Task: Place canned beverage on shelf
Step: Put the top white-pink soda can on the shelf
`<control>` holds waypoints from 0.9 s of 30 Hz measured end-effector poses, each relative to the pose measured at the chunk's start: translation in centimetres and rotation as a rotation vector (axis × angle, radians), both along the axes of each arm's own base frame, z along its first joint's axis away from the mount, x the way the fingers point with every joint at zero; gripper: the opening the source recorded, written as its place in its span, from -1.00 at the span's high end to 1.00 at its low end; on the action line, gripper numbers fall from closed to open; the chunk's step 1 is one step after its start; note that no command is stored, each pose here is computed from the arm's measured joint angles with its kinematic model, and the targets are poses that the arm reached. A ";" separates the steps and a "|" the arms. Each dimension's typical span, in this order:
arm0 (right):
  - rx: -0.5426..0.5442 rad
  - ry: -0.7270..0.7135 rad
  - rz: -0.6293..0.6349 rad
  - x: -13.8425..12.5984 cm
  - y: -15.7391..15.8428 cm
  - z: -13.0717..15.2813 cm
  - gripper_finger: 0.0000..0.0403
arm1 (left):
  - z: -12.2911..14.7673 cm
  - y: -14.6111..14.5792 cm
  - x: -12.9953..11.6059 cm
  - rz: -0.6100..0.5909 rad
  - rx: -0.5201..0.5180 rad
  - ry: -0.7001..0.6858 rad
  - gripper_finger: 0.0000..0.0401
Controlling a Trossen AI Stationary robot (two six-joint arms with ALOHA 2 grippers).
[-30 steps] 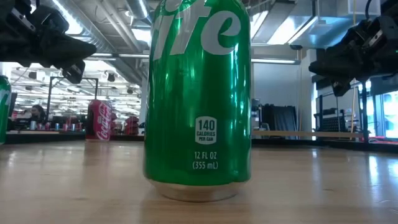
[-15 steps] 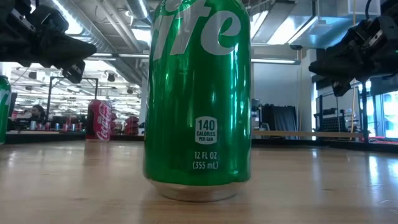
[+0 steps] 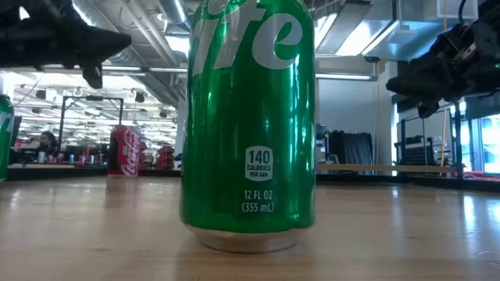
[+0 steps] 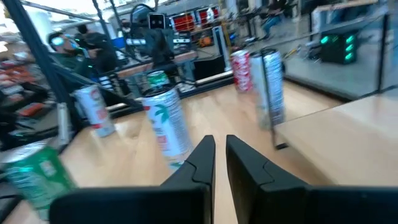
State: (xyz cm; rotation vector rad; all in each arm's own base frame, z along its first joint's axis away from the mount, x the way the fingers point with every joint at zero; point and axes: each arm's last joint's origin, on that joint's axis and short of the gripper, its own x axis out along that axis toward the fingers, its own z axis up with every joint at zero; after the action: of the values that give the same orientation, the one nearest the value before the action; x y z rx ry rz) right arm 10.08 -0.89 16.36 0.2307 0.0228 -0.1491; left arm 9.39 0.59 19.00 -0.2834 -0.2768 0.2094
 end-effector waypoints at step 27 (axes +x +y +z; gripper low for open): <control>0.005 -0.030 -0.015 0.0 0.0 0.2 0.86 | 10.1 0.3 4.0 0.135 0.014 -0.068 0.97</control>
State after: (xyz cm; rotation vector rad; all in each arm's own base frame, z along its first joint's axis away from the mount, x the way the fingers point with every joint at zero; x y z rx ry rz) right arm 10.09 -0.94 16.57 0.2383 -0.0088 -0.1608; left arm 13.38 0.87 29.12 -0.2587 -0.3648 0.3312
